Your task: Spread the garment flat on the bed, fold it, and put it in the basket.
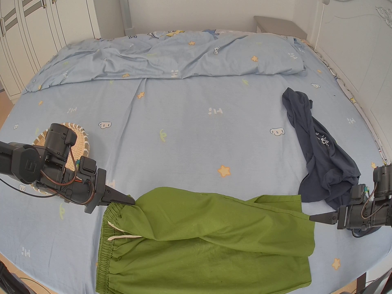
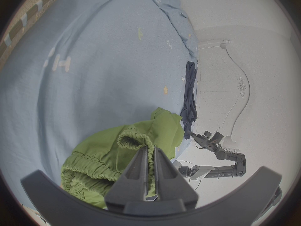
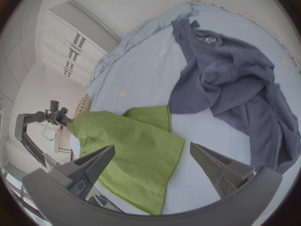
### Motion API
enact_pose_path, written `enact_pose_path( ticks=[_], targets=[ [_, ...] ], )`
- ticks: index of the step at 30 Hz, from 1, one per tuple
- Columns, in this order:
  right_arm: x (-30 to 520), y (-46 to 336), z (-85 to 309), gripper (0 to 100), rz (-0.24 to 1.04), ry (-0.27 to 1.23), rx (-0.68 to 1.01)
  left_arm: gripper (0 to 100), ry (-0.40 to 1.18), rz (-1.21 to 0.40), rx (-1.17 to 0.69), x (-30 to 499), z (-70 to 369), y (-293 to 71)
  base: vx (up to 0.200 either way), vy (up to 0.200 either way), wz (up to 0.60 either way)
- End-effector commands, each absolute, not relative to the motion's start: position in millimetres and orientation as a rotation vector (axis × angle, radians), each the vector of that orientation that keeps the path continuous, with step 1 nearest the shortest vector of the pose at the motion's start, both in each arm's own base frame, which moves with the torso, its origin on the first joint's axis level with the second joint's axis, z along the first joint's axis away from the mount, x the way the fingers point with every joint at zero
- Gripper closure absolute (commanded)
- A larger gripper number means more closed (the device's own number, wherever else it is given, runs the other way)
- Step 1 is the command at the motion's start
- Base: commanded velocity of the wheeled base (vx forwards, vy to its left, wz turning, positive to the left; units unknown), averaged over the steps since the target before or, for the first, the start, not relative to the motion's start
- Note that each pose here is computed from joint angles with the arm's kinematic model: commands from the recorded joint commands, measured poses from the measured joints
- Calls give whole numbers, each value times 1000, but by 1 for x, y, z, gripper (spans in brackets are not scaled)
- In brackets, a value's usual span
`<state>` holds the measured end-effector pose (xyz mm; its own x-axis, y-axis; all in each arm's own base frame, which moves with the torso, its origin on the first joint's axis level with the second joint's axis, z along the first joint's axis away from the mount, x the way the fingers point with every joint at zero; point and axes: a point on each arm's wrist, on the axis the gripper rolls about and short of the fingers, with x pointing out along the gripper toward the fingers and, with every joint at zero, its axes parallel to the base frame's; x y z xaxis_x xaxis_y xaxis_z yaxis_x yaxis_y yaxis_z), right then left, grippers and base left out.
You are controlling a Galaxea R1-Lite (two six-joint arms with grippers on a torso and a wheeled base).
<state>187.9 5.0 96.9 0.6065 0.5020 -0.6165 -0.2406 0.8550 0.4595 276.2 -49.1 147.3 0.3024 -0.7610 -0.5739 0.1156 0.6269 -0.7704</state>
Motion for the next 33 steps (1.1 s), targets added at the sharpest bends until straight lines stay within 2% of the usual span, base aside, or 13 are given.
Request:
enact_pose_path(
  ticks=[1,6,18,19,33],
  targets=[
    [202,4,54,0,442,966,350,100,1099,-653,-686,277,149,-49,0,0,0],
    [209,6,35,0,455,930,338,100,1089,-650,-687,278,151,-47,0,0,0],
    [214,14,34,0,490,898,347,100,1085,-650,-687,279,152,-47,0,0,0],
    [214,14,34,100,490,897,352,100,1084,-647,-689,279,152,-46,0,0,0],
    [217,10,39,100,476,831,363,100,1064,-647,-688,280,153,-44,0,0,0]
  ],
)
